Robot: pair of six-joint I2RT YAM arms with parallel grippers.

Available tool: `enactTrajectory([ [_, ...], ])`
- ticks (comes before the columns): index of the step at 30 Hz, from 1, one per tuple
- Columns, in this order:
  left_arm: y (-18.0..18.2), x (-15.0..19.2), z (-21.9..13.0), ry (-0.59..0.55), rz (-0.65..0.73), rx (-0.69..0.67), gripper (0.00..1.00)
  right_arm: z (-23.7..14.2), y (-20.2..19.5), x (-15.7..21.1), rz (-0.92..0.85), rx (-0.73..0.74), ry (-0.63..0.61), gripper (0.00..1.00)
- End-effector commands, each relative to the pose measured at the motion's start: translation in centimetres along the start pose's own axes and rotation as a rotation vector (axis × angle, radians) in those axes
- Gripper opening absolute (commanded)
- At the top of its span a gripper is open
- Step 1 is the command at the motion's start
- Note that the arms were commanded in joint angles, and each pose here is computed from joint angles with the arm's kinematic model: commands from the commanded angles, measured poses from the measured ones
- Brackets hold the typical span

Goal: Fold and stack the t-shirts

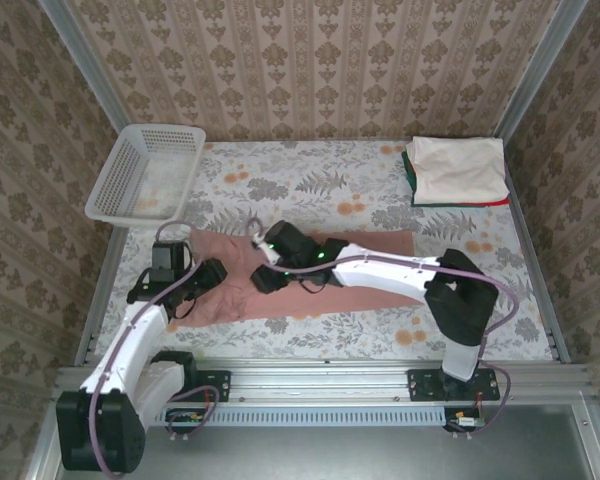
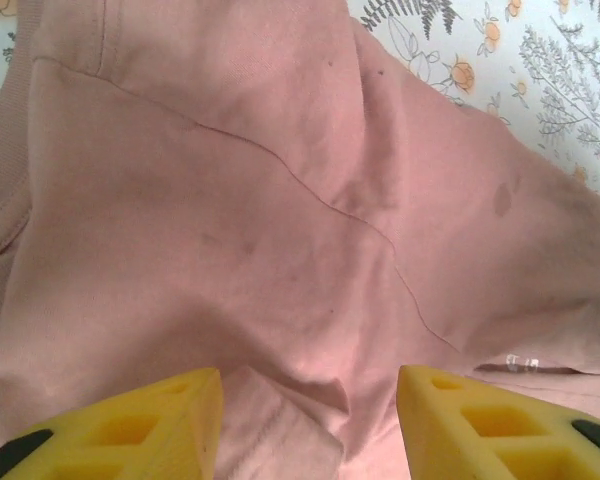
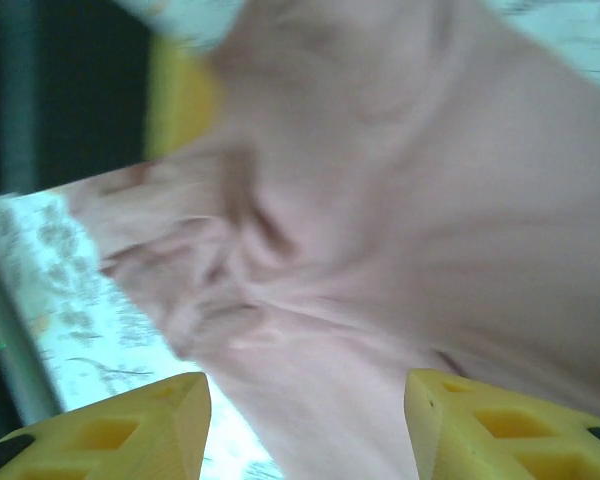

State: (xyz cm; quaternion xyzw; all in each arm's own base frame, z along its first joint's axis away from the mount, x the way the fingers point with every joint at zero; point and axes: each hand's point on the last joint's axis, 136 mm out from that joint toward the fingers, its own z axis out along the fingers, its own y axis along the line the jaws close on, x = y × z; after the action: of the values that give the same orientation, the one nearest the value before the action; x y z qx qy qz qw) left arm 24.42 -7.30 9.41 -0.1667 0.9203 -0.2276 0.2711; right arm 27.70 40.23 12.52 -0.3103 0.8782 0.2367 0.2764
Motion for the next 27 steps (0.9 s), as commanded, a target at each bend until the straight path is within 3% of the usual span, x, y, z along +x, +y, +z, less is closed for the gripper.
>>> enactTrajectory([
  [1, 2.0, 2.3, -0.1, 0.028, -0.023, -0.064, 0.43, -1.4, -9.0, 2.9, 0.205, 0.26, 0.068, 0.57],
  [6, 4.1, 4.7, 1.0, 0.106, -0.056, -0.124, 0.39, -2.4, -18.3, 6.8, 0.453, 0.448, 0.182, 0.57],
  [9, 4.9, 5.6, 1.4, 0.161, -0.057, -0.169, 0.25, -2.8, -22.0, 8.8, 0.531, 0.53, 0.242, 0.57],
  [11, 5.4, 6.2, 1.7, 0.181, -0.049, -0.198, 0.0, -3.3, -24.1, 10.2, 0.585, 0.576, 0.287, 0.56],
  [19, 7.4, 6.1, 0.6, 0.15, -0.054, -0.337, 0.0, -4.5, -28.8, 13.1, 0.724, 0.615, 0.334, 0.57],
  [22, 7.9, 5.8, -0.1, 0.112, -0.07, -0.368, 0.0, -4.0, -29.2, 13.6, 0.789, 0.518, 0.327, 0.56],
  [27, 8.0, 5.9, -0.3, 0.106, -0.076, -0.368, 0.0, -3.7, -29.9, 12.7, 0.817, 0.485, 0.282, 0.57],
])
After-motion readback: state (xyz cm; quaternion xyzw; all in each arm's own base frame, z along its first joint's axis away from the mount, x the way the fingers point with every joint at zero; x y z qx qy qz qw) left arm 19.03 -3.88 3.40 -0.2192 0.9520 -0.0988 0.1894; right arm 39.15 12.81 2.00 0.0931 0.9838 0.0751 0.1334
